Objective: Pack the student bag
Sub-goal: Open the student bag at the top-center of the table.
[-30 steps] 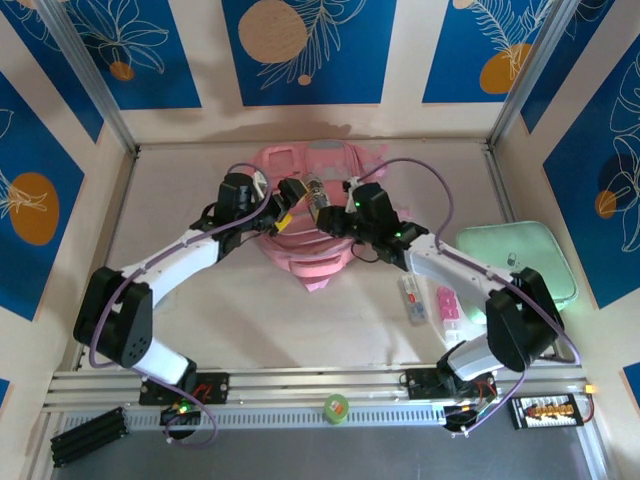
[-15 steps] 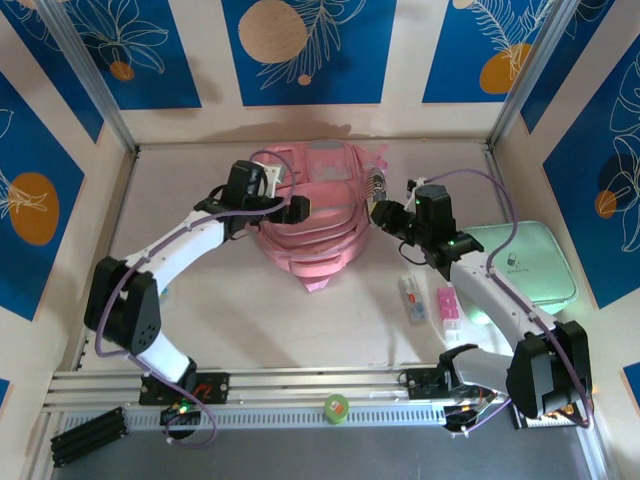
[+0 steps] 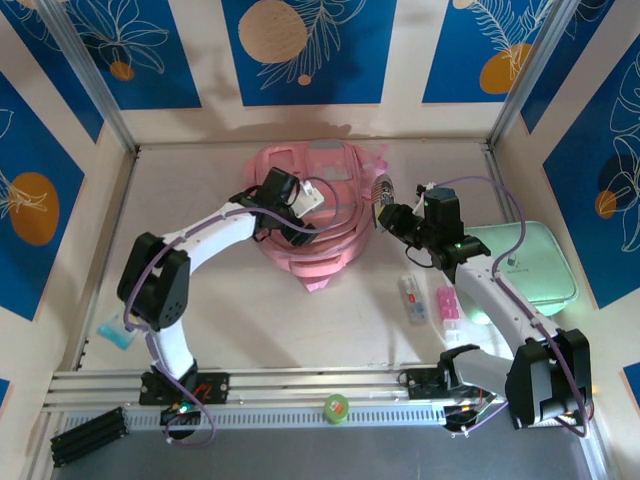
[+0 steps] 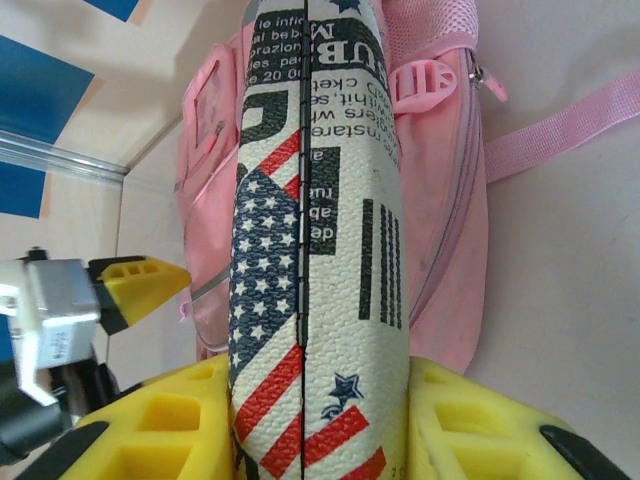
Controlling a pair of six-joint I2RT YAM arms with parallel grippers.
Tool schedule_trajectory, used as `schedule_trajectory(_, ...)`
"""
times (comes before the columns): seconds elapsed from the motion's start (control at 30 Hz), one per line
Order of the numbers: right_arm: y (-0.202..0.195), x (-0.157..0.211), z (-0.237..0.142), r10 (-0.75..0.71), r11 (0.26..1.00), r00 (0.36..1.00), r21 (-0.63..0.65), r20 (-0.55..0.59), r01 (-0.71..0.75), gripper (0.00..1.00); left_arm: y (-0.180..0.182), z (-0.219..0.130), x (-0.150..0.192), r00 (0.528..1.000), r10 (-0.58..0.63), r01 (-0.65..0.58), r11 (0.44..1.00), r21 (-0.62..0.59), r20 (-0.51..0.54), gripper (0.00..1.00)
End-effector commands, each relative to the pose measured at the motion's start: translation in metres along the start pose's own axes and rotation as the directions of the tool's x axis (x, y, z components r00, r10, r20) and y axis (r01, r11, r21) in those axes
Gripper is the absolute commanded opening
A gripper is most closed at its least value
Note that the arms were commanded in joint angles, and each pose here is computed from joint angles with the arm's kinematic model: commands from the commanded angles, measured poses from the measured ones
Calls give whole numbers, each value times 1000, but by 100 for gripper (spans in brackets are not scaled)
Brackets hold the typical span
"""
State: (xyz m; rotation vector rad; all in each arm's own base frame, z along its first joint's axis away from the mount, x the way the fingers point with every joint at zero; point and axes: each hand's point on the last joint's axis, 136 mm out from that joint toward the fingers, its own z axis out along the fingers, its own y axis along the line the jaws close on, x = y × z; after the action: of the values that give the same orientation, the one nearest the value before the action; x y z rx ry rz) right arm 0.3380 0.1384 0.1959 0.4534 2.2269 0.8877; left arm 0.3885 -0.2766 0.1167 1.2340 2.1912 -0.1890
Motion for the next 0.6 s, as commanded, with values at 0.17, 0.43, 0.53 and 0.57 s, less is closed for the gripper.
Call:
schedule_trajectory(0.17,9,1,-12,12,999,1000,-39,11,-12,27,13,24,6,968,200,-210,976,-58,-150,64)
schedule_trajectory(0.43,2,0,-21,23,1000,999,-6,36,-23,27,13,-4,-31,987,158,-158,984,-81,-2,29)
schedule_trajectory(0.53,-4,-3,-25,60,998,997,6,45,-60,27,5,-18,-42,984,171,-170,985,-42,48,17)
schedule_trajectory(0.57,-6,-4,-26,69,998,996,9,51,-69,27,4,-21,-46,984,172,-170,985,-33,55,12)
